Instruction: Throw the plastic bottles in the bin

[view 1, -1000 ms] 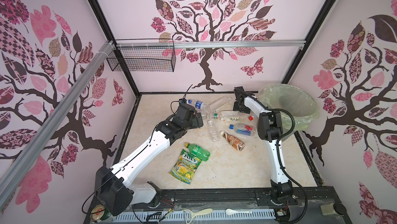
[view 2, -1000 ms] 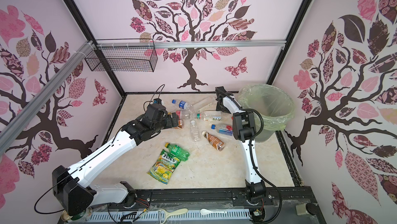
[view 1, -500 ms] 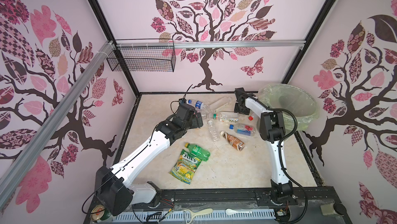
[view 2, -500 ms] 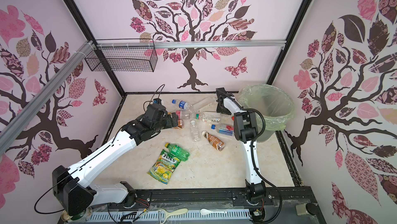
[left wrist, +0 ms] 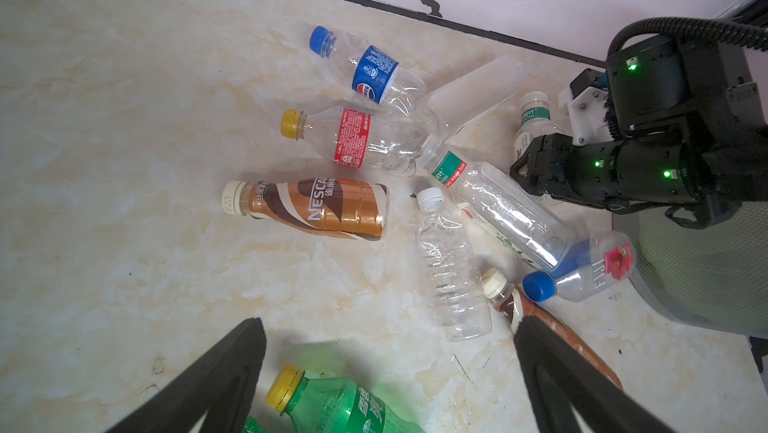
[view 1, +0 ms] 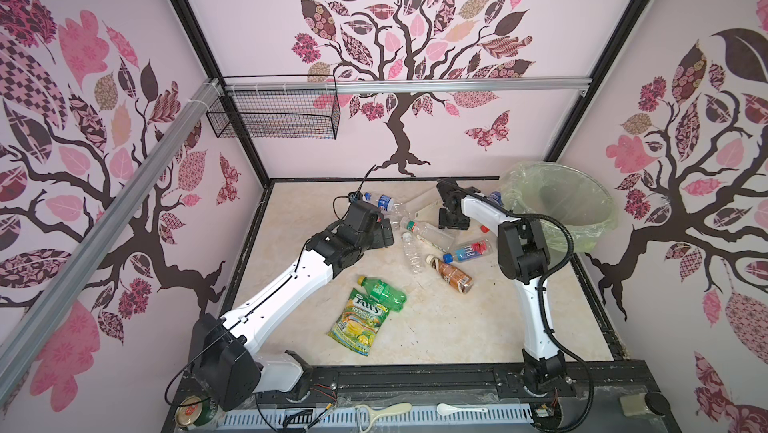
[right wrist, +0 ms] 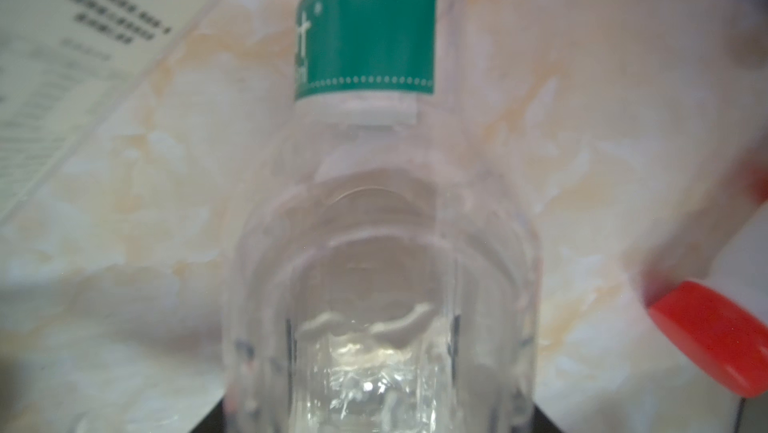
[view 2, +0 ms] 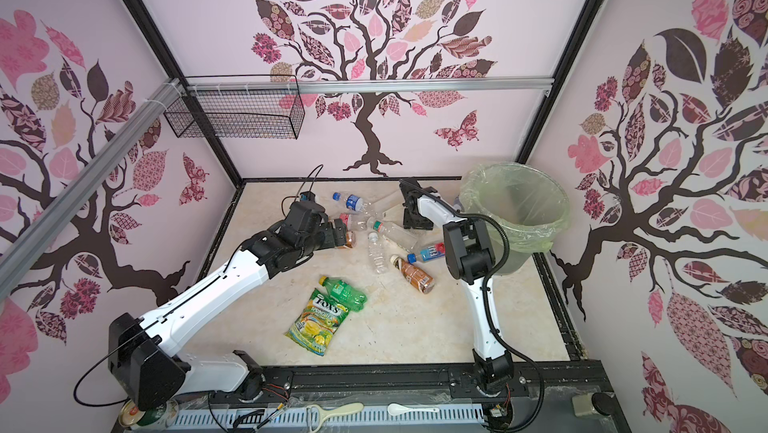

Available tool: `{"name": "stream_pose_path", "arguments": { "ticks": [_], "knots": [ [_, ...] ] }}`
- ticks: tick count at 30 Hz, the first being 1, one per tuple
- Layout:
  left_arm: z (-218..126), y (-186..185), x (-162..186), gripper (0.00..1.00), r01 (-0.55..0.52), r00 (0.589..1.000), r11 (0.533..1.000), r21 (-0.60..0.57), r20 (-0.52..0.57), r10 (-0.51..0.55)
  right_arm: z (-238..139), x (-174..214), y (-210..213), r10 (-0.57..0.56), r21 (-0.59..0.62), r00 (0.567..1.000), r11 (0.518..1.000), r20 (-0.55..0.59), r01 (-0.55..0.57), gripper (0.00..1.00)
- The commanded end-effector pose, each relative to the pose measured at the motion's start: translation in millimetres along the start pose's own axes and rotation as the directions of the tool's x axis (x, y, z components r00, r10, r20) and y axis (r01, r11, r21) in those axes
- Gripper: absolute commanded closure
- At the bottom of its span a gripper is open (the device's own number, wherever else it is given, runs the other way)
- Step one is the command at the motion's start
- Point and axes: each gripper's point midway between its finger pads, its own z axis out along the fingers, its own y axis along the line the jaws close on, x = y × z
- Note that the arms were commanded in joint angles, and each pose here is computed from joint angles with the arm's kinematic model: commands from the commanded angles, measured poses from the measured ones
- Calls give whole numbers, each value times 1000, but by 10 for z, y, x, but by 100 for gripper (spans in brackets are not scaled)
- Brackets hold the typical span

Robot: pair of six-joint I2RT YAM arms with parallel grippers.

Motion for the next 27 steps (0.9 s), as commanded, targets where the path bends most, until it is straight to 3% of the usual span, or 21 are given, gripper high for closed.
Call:
{"name": "stream_pose_path", "arguments": {
  "ticks": [1,14,21,27],
  "knots": [
    [-9,-19,-47,2,10,1000,1000,-2,10,-10,-281,-36,85,1,-53,1000,999,16,0,40],
    [47,-80,-73,2,28,1000,1000,12,2,-28,-823,-546,-96,3,-4,990,1000,141,-3,1],
    [61,-94,-78,2,31,1000,999,15,-2,-31,-1108,-904,-508,118,49,959,990,256,-135,0],
    [83,-85,-40,2,30,1000,999,15,-8,-30,-1000,-1108,-941,256,106,907,946,335,-306,1]
  ]
}}
